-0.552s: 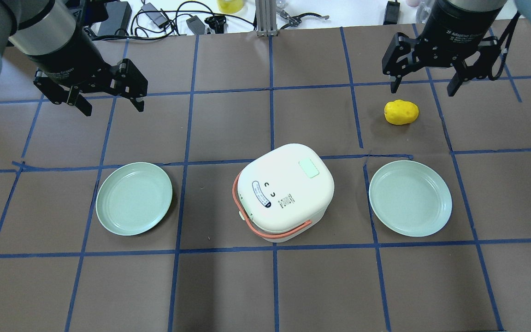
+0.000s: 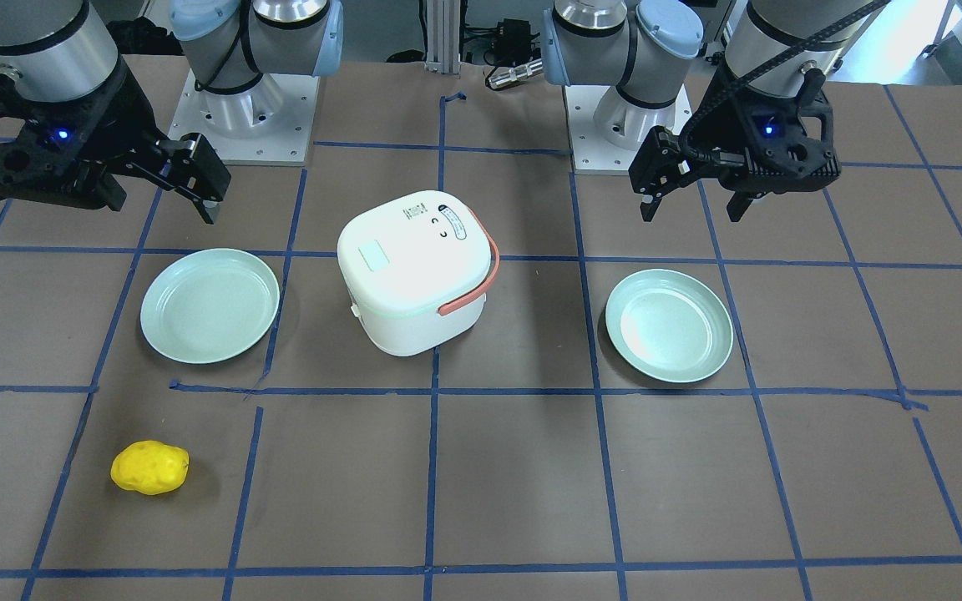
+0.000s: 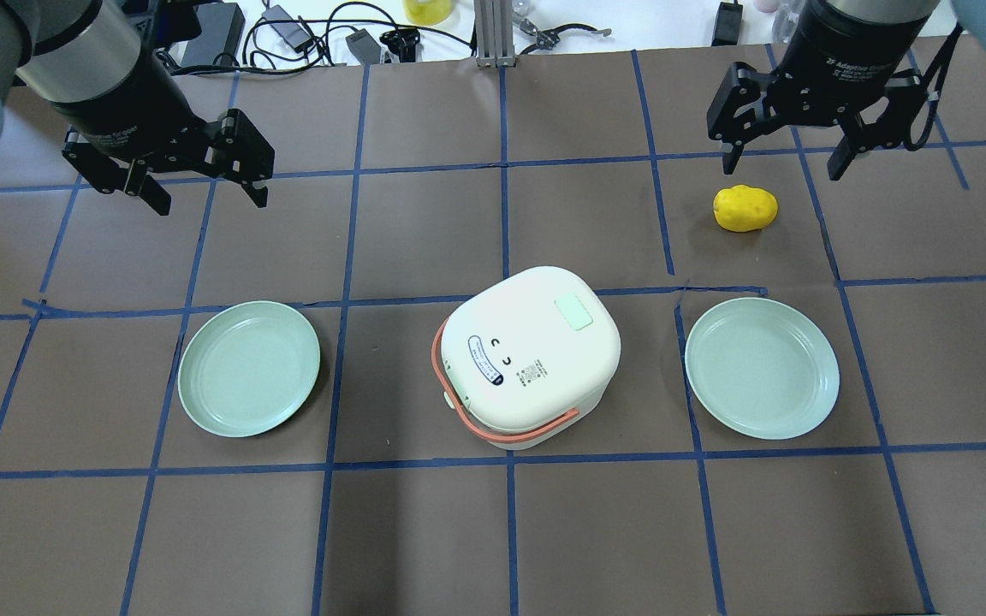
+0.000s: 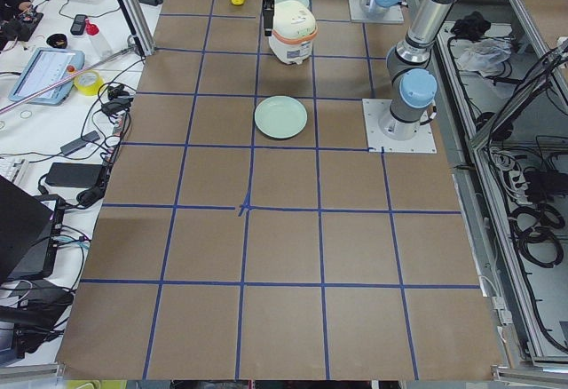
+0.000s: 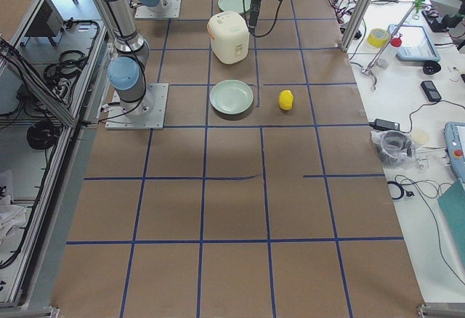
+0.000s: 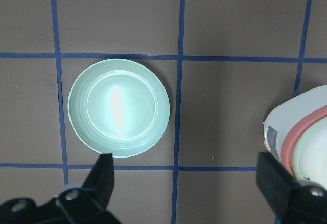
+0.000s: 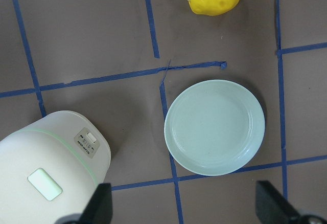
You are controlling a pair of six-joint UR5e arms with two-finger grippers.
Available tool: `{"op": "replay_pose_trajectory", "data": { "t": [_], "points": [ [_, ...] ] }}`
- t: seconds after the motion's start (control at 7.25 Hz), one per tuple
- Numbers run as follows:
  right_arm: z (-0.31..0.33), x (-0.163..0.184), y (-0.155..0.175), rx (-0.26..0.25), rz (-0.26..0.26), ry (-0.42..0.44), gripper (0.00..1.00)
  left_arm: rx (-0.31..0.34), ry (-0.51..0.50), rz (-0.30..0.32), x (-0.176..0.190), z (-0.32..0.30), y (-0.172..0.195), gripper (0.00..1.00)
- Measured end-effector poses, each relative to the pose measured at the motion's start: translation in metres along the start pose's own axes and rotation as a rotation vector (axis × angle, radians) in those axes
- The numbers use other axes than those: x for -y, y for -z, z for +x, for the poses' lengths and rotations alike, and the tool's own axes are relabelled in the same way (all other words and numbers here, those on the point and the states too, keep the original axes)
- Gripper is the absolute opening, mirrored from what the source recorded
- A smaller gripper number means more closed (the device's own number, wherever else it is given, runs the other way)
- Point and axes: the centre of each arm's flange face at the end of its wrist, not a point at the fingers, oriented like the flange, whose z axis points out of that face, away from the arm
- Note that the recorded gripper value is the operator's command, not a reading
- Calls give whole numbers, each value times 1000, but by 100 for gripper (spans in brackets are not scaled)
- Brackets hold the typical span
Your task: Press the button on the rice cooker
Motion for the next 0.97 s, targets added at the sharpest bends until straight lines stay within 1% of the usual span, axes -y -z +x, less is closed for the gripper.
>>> {"op": "replay_pose_trajectory", "data": {
  "t": [0.28, 0.69, 0.97],
  "points": [
    [-1, 0, 0, 1, 1, 0, 100, 0, 0, 0, 0, 0, 0, 100],
    [1, 1, -4, -16, 2, -13, 100, 0, 0, 0, 0, 0, 0, 100],
    [0, 2, -6, -11, -4, -14, 100, 0, 0, 0, 0, 0, 0, 100]
  ]
}}
